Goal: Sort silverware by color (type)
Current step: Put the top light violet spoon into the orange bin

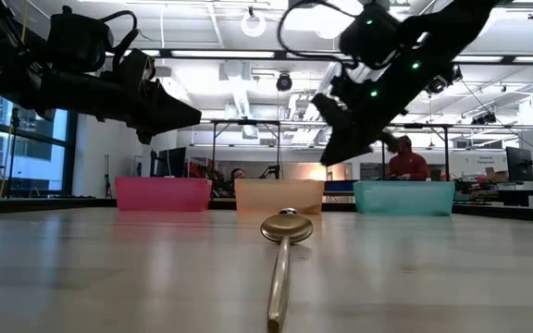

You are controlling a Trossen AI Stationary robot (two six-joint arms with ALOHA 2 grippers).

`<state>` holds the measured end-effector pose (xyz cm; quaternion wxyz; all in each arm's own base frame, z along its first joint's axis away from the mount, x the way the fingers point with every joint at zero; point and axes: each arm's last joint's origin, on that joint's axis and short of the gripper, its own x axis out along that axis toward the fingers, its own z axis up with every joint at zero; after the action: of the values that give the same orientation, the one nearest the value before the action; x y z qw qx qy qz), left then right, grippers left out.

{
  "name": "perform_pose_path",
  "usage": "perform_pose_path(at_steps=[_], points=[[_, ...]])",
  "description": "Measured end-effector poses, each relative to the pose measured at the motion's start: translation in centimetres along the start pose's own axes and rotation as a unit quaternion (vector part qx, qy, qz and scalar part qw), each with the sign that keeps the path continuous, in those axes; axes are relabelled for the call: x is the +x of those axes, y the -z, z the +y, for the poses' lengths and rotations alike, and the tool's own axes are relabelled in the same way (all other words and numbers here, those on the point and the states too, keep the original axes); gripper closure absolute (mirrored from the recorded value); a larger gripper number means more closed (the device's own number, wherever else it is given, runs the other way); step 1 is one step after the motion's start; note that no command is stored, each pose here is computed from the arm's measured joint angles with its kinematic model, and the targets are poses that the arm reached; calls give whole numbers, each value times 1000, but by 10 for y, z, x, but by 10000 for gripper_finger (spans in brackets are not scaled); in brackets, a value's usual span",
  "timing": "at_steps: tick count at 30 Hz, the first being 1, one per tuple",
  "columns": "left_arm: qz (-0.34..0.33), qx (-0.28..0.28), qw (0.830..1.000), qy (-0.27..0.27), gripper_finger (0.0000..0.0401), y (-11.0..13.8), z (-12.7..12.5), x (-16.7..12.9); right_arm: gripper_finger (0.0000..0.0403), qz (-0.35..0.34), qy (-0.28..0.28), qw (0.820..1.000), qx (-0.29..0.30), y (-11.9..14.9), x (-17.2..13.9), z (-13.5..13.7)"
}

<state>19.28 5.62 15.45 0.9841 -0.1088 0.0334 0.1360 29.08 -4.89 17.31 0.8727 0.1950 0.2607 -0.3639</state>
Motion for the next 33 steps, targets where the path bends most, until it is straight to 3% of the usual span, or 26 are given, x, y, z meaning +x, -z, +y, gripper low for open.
perform_pose_path(at_steps=[4,12,17,26,33], points=[[0,0,1000,0,330,0,0,0,370,13,9,1000,14,7,20,17],[1,0,1000,0,330,0,0,0,274,37,30,997,56,12,60,40],[7,0,1000,-1,330,1,0,0,246,75,39,994,64,17,77,49],[11,8,1000,-2,330,2,0,0,265,103,65,991,59,20,87,51],[13,8,1000,-3,330,3,1,0,316,104,70,991,40,23,92,50]])
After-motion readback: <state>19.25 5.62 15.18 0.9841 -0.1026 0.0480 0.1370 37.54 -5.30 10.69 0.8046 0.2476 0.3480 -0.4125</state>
